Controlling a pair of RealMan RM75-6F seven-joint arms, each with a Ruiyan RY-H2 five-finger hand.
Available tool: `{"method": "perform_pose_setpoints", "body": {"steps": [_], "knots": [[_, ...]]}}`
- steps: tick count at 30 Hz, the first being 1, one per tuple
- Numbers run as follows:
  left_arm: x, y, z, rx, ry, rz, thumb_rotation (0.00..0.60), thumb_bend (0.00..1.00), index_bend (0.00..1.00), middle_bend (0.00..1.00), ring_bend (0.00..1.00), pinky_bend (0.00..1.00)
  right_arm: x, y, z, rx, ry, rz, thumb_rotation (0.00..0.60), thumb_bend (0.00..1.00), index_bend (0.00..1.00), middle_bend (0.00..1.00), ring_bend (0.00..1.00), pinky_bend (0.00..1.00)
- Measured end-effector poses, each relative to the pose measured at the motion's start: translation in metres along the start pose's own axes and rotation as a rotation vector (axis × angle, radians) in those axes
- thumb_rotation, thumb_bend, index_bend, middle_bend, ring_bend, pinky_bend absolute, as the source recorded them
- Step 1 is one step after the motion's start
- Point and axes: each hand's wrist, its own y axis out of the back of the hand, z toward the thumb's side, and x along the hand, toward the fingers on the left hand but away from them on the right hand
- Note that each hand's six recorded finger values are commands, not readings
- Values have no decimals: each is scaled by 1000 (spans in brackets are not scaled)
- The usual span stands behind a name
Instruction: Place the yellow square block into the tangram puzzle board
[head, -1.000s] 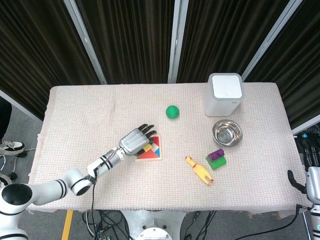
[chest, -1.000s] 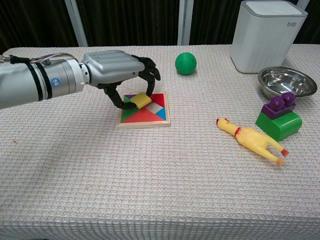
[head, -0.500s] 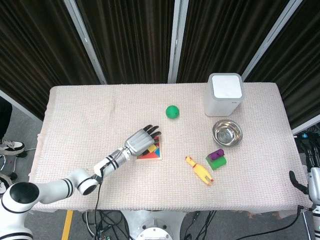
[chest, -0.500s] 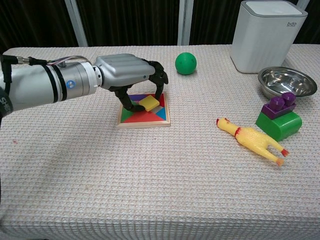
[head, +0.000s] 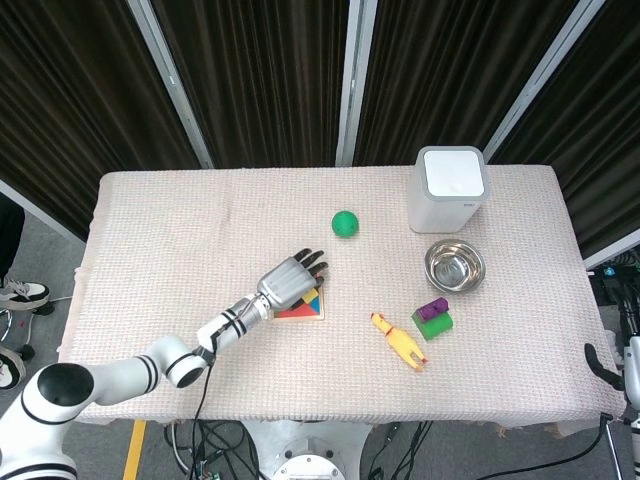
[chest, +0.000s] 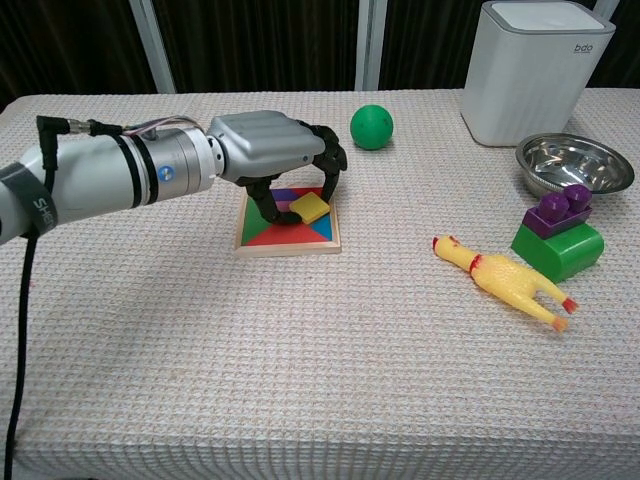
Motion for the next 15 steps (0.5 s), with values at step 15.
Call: {"method": "perform_pose_setpoints", "body": {"steps": [15], "knots": [[0,0,-6,12,4,2,600,334,392,148,15,124,0,-1,-1,6,-5,7,600,237,0,0,0,0]]}}
